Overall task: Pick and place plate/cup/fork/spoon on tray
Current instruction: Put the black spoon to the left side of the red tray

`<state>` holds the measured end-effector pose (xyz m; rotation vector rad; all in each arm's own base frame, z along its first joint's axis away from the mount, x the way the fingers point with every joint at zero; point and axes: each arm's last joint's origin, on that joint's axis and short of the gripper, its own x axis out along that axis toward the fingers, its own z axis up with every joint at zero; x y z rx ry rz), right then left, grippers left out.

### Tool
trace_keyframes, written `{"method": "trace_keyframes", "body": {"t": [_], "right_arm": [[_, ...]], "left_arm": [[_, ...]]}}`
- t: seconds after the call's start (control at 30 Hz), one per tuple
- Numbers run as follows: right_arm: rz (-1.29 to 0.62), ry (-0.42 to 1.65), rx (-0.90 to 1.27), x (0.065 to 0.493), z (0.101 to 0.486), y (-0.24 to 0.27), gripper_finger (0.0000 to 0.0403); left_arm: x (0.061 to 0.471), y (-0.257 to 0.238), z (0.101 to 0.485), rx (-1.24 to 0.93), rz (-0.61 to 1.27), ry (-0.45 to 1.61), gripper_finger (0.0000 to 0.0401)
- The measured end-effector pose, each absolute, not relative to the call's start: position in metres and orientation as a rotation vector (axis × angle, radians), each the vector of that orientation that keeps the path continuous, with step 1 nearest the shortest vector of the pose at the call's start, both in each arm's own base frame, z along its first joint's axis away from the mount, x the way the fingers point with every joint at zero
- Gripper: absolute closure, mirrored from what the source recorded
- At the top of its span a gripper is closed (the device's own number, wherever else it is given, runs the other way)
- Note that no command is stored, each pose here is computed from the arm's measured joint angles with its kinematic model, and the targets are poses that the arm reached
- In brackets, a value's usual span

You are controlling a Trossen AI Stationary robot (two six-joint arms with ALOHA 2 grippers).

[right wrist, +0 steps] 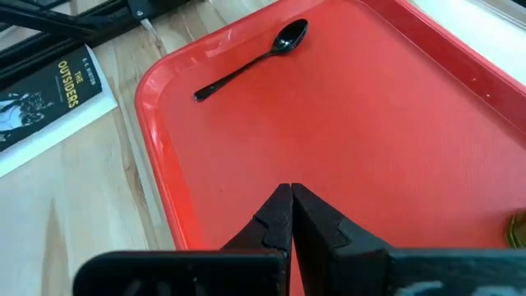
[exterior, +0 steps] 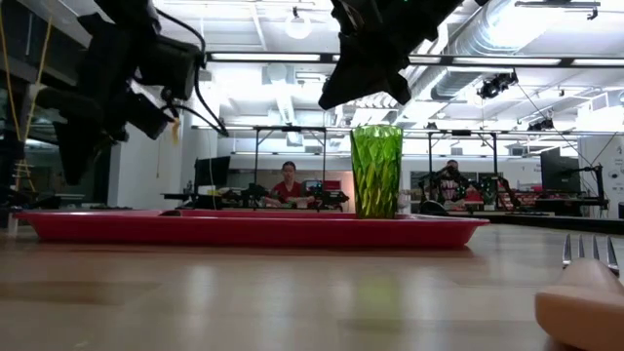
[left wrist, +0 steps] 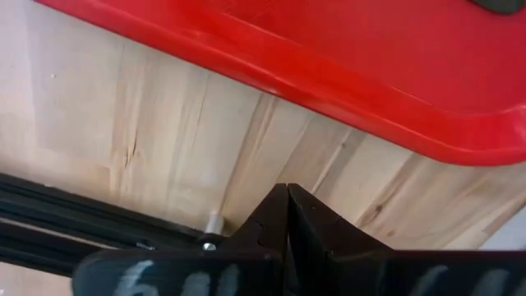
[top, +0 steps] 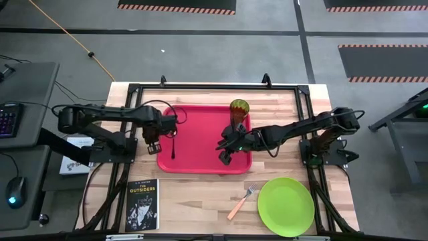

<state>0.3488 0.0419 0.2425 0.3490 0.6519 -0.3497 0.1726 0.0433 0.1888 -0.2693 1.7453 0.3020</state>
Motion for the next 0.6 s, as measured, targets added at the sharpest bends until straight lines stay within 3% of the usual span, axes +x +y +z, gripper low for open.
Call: {"method": "trace_keyframes", "body": {"t": [0.6], "right_arm": [[-0.341,0.557,0.37,0.354,0.25,0.043,0.0403]], "left_arm": [[0.182,0.046,0.176,-0.248,0.282,1.786,0.0401]]}}
